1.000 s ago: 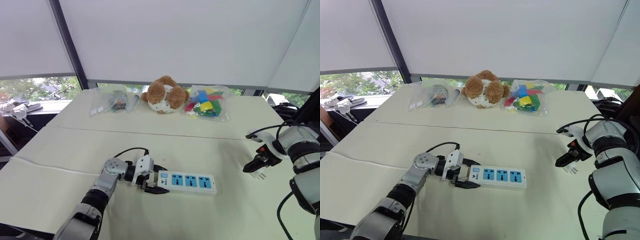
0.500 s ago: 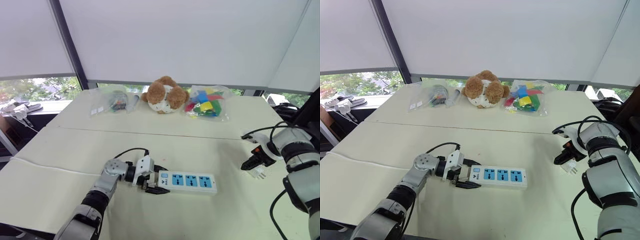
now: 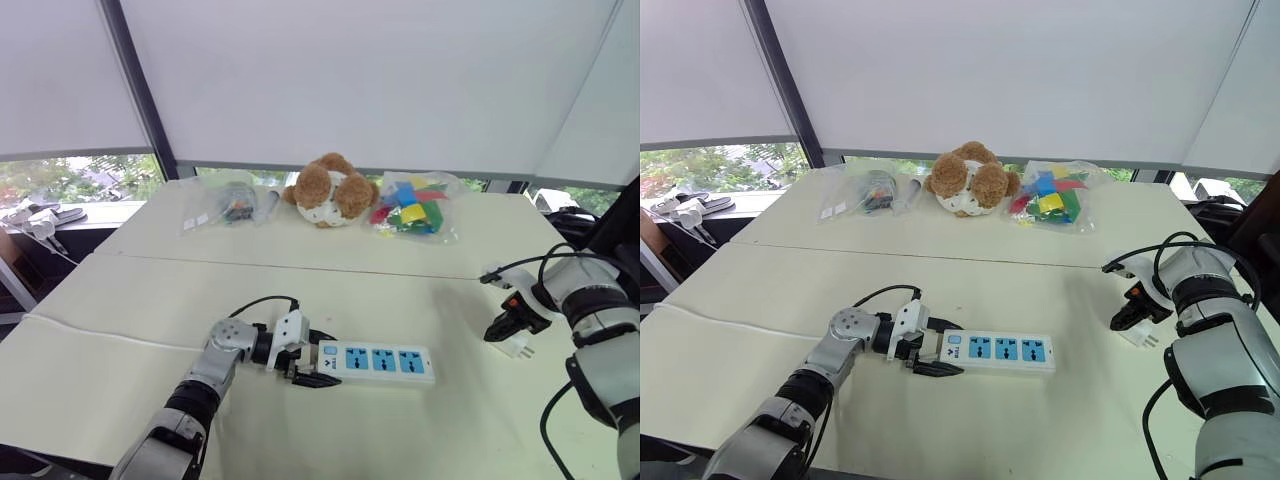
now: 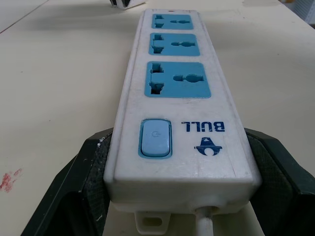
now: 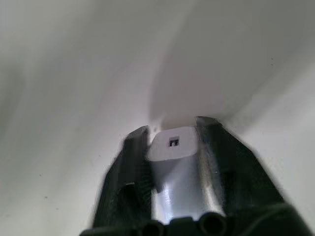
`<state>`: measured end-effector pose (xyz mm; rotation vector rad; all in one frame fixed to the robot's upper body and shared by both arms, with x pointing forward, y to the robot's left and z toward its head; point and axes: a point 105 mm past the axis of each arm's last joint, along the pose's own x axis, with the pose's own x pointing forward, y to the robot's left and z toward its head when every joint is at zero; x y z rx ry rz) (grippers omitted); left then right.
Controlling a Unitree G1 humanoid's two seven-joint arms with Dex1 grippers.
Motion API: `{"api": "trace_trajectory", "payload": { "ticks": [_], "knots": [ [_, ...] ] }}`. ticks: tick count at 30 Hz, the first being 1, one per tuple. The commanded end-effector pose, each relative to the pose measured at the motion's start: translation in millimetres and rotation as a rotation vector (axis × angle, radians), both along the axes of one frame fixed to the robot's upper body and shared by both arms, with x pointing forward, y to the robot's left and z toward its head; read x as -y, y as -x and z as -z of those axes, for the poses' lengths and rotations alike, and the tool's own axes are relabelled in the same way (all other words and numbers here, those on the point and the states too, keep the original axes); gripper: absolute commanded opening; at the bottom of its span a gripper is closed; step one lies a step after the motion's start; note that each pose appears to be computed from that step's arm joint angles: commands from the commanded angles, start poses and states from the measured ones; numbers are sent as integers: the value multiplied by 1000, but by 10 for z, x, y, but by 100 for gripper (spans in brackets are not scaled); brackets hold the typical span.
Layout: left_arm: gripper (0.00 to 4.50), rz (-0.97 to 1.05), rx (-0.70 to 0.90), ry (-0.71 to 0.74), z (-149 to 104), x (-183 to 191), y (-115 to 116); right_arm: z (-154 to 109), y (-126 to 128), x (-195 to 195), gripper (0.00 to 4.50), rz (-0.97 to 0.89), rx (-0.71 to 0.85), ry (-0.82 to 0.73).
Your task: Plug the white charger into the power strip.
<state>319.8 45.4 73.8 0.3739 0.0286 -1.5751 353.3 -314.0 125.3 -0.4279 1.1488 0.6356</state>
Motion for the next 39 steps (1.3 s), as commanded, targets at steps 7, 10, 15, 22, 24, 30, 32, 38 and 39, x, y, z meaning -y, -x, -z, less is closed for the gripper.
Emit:
{"api": "trace_trajectory", "payload": {
  "ticks": [7,10,15,22,24,30,32,38,39],
  "knots": [
    [304,-11,-47,-38,196,95,47,-194,18,40,309,-68,-10,39],
    [304,-12,-48,-36,202,102,53,-173,41,53,309,-87,-29,53],
    [304,-13,-51,-34,209,98,64,-124,46,53,309,-85,-38,58],
    [304,-18,-53,-33,216,97,64,-36,18,41,73,-69,-27,69],
    [304,-20,-52,-32,212,96,57,-11,18,42,74,-72,-30,79],
    [304,-37,-46,-40,187,40,2,-227,-105,12,74,-100,92,68],
    [304,-20,-45,-58,171,3,-3,-468,-182,-155,74,-105,173,-72],
    [304,44,-92,-83,52,-102,-32,-1117,-76,-693,74,-203,363,-655],
    [304,53,-122,-72,-4,-115,-52,-1161,-5,-786,74,-234,418,-764]
  ]
}}
